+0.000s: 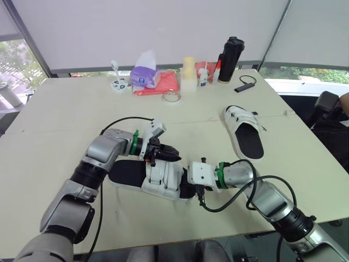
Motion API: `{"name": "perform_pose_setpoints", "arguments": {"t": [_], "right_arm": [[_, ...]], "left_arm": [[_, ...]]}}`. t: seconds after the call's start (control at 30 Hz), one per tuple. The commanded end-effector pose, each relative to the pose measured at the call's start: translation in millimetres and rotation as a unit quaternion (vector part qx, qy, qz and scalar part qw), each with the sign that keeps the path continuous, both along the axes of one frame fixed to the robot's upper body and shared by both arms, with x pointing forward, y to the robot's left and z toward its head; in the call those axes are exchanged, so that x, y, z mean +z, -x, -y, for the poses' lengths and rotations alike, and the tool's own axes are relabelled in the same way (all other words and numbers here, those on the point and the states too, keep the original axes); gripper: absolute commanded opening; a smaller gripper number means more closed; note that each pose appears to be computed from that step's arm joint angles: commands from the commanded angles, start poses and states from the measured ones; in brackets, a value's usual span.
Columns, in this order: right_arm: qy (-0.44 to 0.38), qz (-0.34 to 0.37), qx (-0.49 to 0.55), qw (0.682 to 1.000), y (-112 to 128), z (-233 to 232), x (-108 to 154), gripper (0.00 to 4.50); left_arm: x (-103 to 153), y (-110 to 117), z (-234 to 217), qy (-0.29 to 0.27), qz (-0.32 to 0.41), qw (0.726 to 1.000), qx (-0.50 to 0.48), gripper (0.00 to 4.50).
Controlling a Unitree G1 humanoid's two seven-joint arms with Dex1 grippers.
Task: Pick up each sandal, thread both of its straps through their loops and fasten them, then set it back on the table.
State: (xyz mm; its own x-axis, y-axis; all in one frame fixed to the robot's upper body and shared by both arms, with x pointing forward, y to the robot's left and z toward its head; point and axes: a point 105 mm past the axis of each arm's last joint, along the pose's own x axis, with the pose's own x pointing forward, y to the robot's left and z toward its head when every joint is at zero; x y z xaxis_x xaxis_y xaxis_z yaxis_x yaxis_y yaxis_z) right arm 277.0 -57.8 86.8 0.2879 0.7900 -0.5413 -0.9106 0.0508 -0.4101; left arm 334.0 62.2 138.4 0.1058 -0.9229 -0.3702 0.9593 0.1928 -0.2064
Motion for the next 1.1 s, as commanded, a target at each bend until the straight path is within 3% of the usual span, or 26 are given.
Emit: {"name": "perform_pose_setpoints", "arguments": {"t": [0.03,0.5,1.1], "right_arm": [[0.059,-0.039,-0.059,0.996,-6.1,25.8,-33.5,0.0],[0.062,-0.038,-0.058,0.996,-6.3,26.7,-34.0,0.0],[0.063,-0.039,-0.056,0.996,-4.6,26.1,-34.4,0.0]], "left_arm": [[13.7,-1.3,1.8,0.025,0.012,1.0,0.001,0.08],[73.0,47.7,-10.7,0.167,-0.068,0.976,-0.125,0.08],[40.2,-6.4,-5.1,0.128,0.006,0.992,-0.006,0.08]]}}
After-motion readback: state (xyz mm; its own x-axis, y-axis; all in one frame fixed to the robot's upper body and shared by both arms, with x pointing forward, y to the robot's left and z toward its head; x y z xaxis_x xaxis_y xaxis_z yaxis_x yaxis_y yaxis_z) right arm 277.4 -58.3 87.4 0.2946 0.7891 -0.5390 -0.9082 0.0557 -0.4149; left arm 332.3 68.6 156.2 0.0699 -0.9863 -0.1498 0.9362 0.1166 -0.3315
